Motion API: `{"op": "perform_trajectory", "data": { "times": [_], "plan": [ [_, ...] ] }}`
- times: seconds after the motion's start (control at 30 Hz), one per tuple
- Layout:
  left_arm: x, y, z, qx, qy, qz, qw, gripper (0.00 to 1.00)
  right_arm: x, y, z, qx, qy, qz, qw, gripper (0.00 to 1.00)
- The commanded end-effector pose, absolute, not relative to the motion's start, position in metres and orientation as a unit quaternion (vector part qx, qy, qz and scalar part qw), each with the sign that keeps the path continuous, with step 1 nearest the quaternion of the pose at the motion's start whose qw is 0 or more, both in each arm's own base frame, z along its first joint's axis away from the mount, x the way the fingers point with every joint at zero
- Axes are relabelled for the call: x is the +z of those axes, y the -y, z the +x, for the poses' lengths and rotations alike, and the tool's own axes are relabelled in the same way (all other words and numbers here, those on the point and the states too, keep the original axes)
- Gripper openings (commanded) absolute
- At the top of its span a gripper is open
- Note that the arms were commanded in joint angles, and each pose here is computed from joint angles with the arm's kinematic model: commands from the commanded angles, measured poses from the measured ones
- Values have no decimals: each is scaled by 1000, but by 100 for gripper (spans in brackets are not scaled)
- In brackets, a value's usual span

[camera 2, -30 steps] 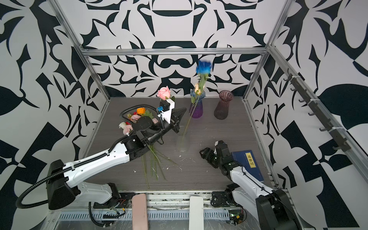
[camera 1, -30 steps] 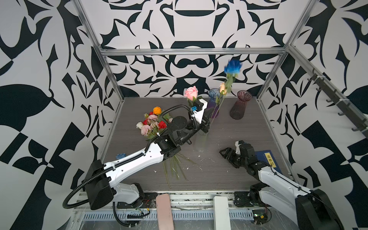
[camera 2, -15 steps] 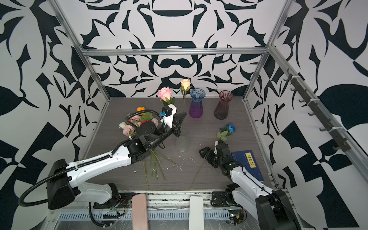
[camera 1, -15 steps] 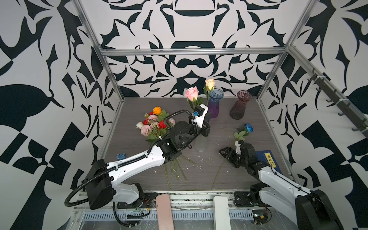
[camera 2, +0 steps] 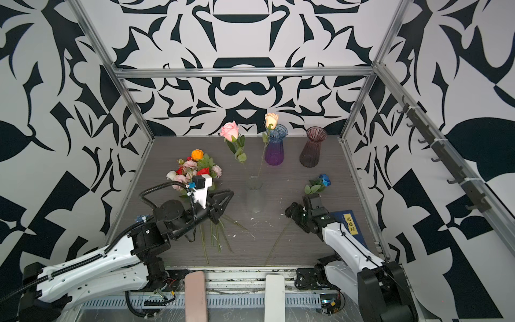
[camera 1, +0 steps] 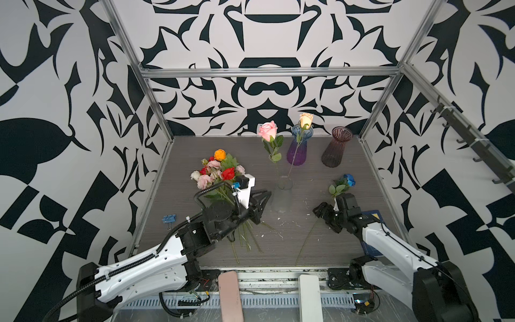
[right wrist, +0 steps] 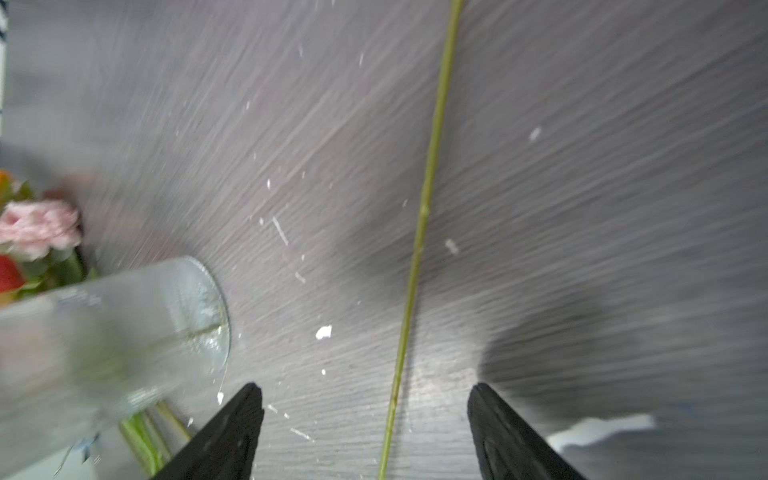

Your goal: Arrange the flowers into the vase

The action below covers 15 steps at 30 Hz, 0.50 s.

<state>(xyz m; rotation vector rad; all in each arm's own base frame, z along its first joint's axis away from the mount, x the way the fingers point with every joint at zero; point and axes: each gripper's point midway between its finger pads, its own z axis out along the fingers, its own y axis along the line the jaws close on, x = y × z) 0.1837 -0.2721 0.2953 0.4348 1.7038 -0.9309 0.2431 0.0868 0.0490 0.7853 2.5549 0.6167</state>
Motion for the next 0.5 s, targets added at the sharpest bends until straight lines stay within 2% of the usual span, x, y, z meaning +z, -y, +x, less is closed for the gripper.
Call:
{"op": "perform_trajectory", "data": {
  "times": [0.0,0.07,0.17,0.47],
  "plan": [
    [230,243,181,-379,-773,115,495,22,54,-59,247,121,-941,259,180,81],
    [199,229,177,-383,-783,86,483,22,52,-54,256,99,-951,250,151,78],
    [165,213,176,-392,-789,35,471,21,47,-60,269,107,-962,229,108,55],
    [169,204,179,-390,-775,28,497,21,31,-54,294,50,-973,217,50,39]
  ]
}}
